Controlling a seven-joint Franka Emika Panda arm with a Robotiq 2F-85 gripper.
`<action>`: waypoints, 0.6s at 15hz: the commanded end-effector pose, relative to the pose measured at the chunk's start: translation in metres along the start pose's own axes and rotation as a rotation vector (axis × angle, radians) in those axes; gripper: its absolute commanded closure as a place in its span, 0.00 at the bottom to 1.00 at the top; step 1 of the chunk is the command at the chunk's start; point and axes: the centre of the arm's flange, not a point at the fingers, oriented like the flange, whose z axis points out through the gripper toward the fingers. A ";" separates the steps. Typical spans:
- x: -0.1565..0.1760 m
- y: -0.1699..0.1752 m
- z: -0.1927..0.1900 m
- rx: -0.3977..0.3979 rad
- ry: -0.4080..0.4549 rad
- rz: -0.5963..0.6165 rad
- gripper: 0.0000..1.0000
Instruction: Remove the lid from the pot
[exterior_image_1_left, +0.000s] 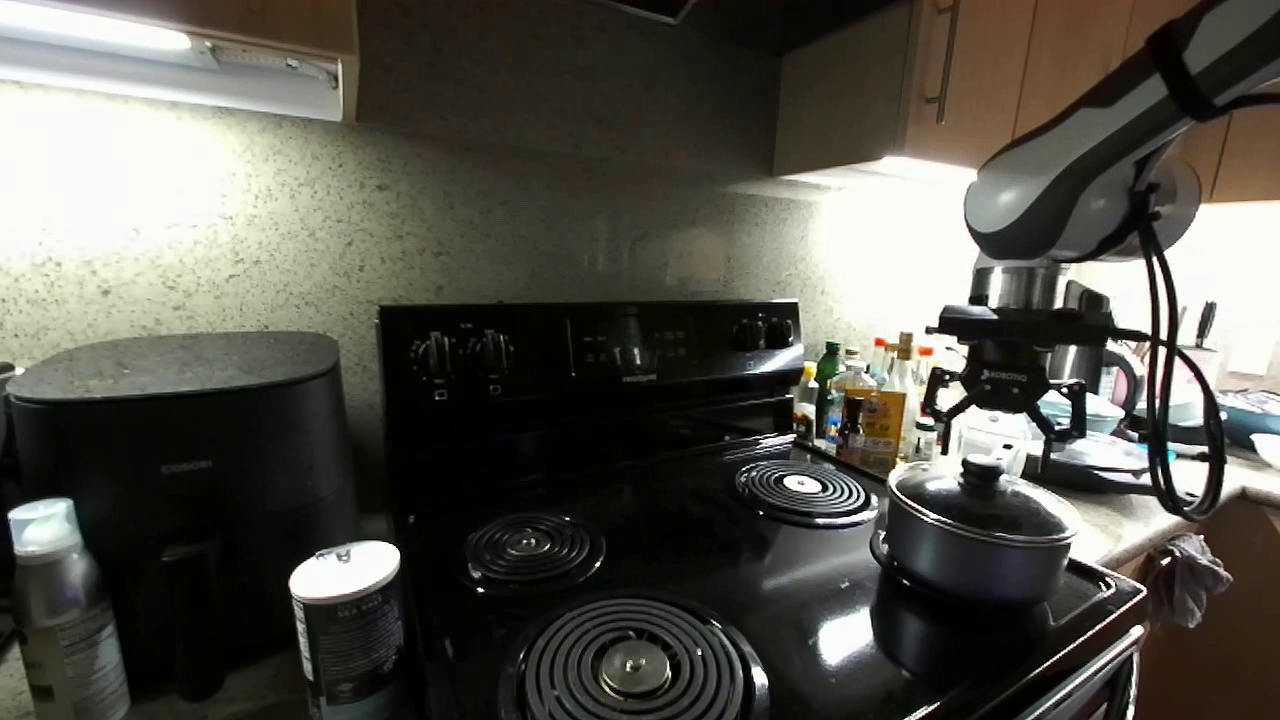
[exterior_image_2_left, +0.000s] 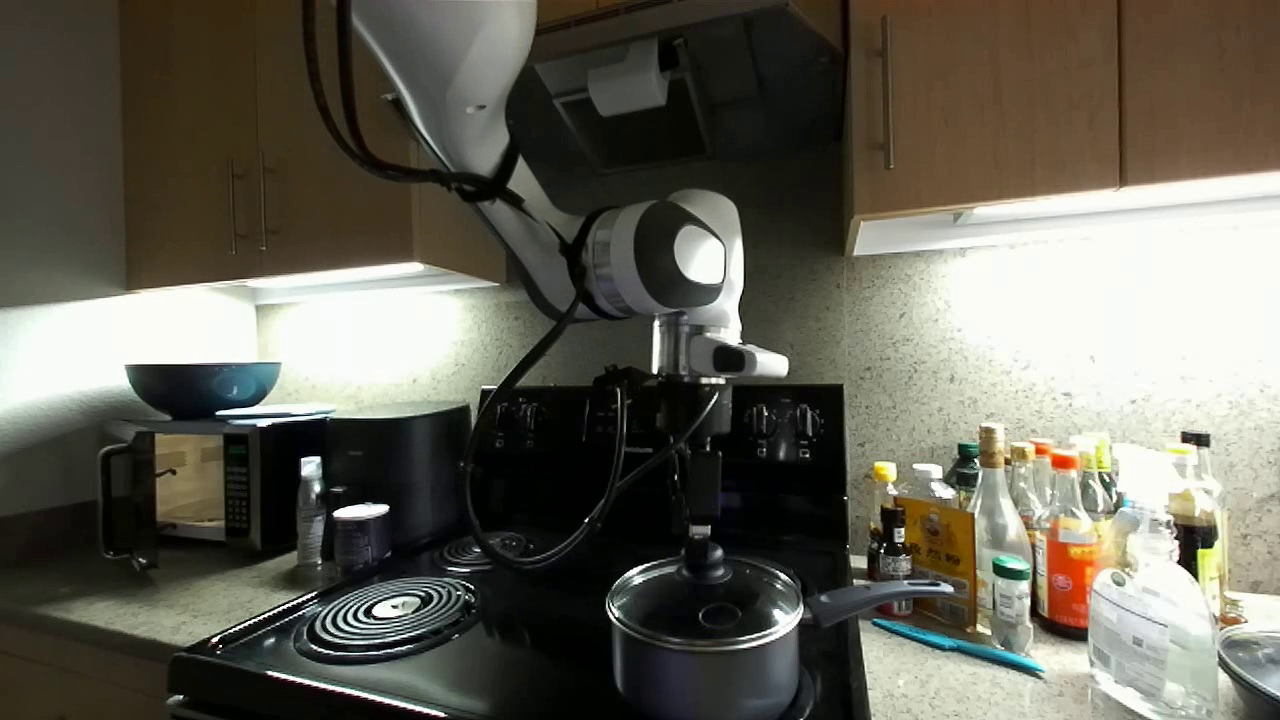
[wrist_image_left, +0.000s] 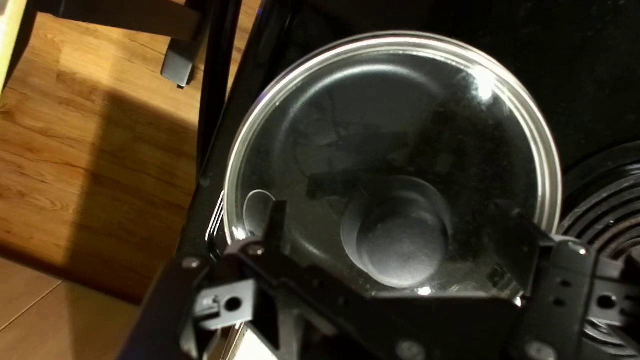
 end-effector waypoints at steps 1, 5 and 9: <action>0.007 -0.006 0.018 -0.060 -0.015 0.001 0.00; 0.007 -0.007 0.032 -0.080 -0.029 -0.010 0.21; 0.005 -0.011 0.030 -0.074 -0.020 -0.022 0.47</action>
